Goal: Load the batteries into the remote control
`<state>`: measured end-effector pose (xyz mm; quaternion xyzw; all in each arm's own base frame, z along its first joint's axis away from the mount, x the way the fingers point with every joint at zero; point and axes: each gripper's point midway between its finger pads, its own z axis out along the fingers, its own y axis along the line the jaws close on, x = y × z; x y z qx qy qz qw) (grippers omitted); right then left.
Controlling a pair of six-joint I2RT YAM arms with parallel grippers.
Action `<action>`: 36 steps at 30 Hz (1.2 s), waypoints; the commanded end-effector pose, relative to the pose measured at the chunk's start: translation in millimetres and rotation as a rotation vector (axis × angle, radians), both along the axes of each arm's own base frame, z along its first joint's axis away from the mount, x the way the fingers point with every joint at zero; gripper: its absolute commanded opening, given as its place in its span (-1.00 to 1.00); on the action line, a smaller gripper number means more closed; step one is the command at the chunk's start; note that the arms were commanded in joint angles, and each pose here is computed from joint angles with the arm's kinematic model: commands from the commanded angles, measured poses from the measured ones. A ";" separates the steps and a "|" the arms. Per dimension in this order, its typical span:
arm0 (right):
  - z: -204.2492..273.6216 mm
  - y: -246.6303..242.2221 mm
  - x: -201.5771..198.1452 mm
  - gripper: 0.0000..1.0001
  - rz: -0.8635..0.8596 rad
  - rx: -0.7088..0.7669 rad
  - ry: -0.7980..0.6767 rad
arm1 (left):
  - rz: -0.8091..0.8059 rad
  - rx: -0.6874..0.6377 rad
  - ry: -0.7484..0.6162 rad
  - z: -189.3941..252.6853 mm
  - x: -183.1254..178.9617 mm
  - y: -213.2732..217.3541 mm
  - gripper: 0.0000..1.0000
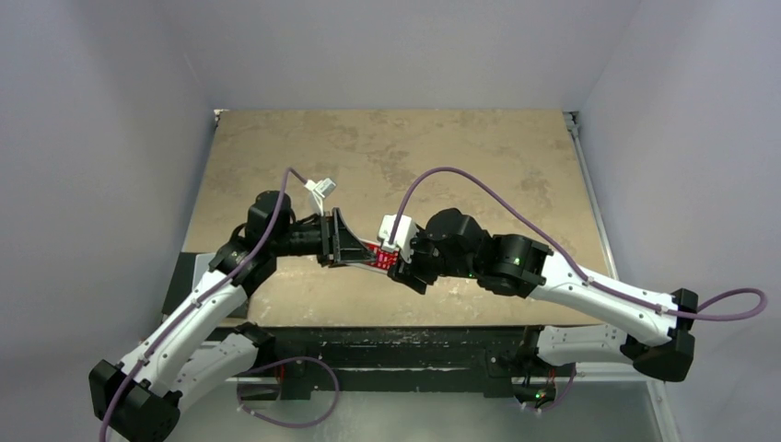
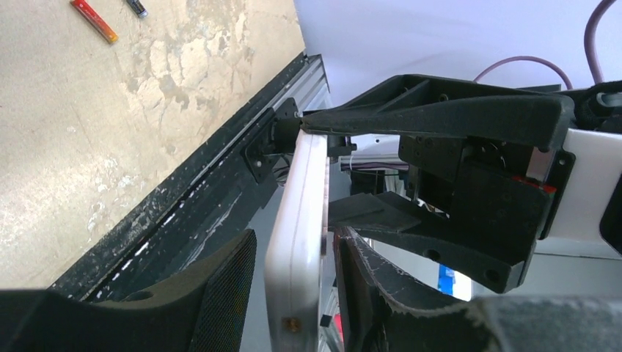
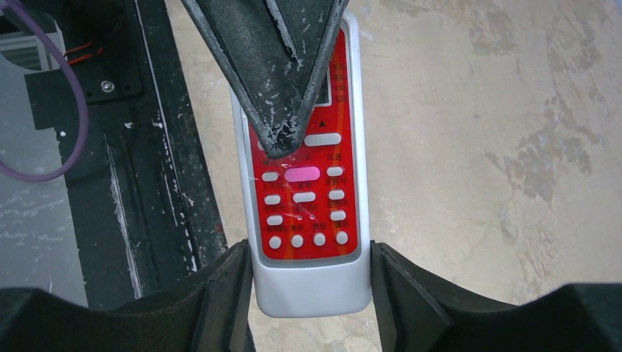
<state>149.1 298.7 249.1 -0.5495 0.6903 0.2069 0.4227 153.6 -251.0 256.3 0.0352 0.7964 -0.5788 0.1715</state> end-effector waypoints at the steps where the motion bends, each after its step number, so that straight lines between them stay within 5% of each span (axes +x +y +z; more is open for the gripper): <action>1: 20.0 4.7 2.7 -1.00 -0.003 0.059 -0.040 | 0.004 -0.022 -0.083 22.5 -1.7 4.0 -0.16; 9: 13.9 -2.7 -0.5 -1.00 -0.020 0.076 -0.031 | -0.003 -0.032 -0.073 21.4 -7.4 5.5 -0.41; 13: 13.4 -2.6 -1.2 -1.00 -0.018 0.073 -0.025 | -0.001 -0.044 -0.079 24.9 -8.2 5.6 -0.93; 17: 12.2 -2.3 -3.2 -0.95 -0.009 0.072 -0.019 | 0.006 -0.054 -0.069 23.5 -7.1 4.8 -1.00; 22: 15.1 -7.4 -2.2 -0.09 -0.025 0.090 -0.035 | 0.027 -0.072 -0.063 25.9 -5.5 4.9 -1.00; 29: 41.8 -13.6 -12.4 0.69 -0.009 0.203 -0.042 | 0.090 -0.074 -0.045 29.8 2.2 6.7 -1.00; 36: 71.3 -20.5 -24.5 0.97 0.042 0.310 -0.076 | 0.158 -0.107 -0.002 36.2 7.3 8.9 -1.00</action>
